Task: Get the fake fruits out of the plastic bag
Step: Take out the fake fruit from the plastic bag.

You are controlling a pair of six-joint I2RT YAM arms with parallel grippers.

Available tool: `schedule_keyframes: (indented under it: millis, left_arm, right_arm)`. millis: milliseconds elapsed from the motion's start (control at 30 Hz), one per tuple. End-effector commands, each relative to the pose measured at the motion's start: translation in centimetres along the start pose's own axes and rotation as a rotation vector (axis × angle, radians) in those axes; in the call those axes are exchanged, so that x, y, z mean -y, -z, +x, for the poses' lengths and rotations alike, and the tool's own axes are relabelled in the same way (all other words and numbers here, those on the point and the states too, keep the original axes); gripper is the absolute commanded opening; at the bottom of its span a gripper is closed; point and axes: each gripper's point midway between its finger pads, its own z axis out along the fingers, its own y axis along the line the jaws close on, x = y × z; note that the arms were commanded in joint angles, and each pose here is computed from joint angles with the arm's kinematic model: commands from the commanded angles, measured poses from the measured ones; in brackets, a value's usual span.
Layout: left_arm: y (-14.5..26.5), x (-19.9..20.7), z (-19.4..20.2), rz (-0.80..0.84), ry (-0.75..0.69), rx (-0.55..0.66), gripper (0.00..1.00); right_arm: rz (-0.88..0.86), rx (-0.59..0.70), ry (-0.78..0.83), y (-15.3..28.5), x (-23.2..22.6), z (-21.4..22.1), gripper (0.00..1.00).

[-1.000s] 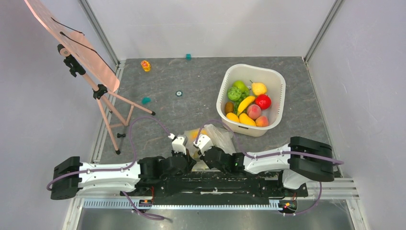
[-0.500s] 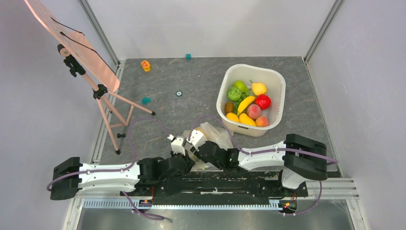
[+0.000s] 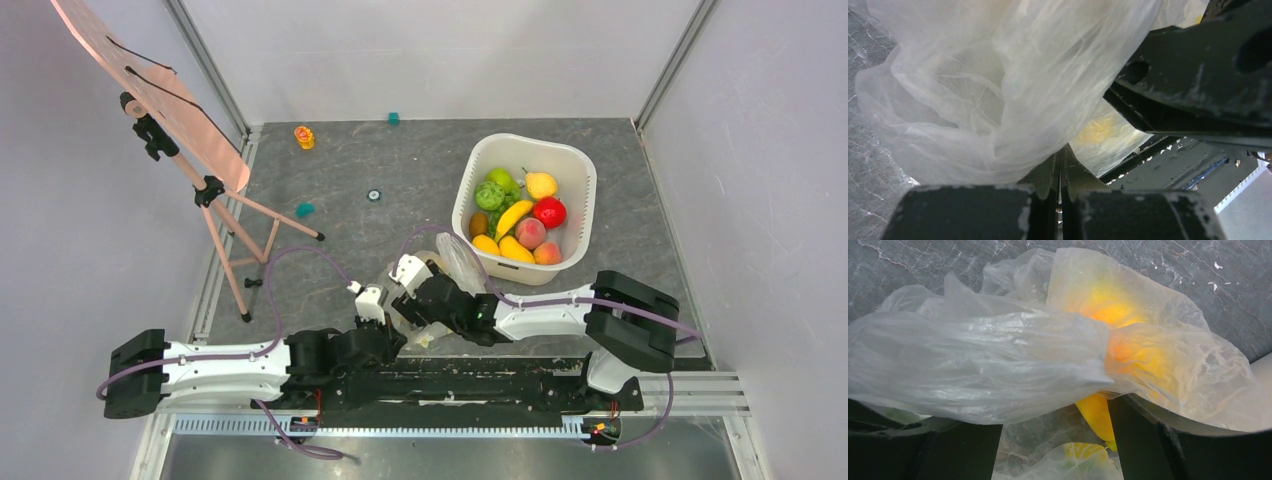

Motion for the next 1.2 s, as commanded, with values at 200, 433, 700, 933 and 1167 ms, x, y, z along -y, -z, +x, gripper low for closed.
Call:
schedule_keyframes:
  millis: [200,433,700,933,1167]
  left_arm:
    - [-0.1,-0.6,-0.6,-0.03,0.035,0.038,0.02]
    - [0.0,-0.6,-0.6,-0.03,0.039,0.04,0.02]
    - [-0.1,-0.6,-0.7,-0.033,0.046,0.042,0.02]
    - [-0.1,-0.8,-0.6,-0.036,0.052,0.043,0.02]
    - [-0.1,-1.0,-0.6,-0.038,0.062,0.048,0.02]
  right_arm:
    - [0.009,-0.028,0.082,-1.8,0.9,-0.4,0.82]
    - [0.105,-0.063,0.124,-2.1,2.6,-0.3,0.84]
    - [0.18,-0.065,0.159,-1.7,4.1,-0.7,0.86]
    - [0.191,-0.053,0.185,-1.8,4.4,-1.4,0.87]
    - [0.221,-0.055,0.22,-2.1,4.8,-1.8,0.9]
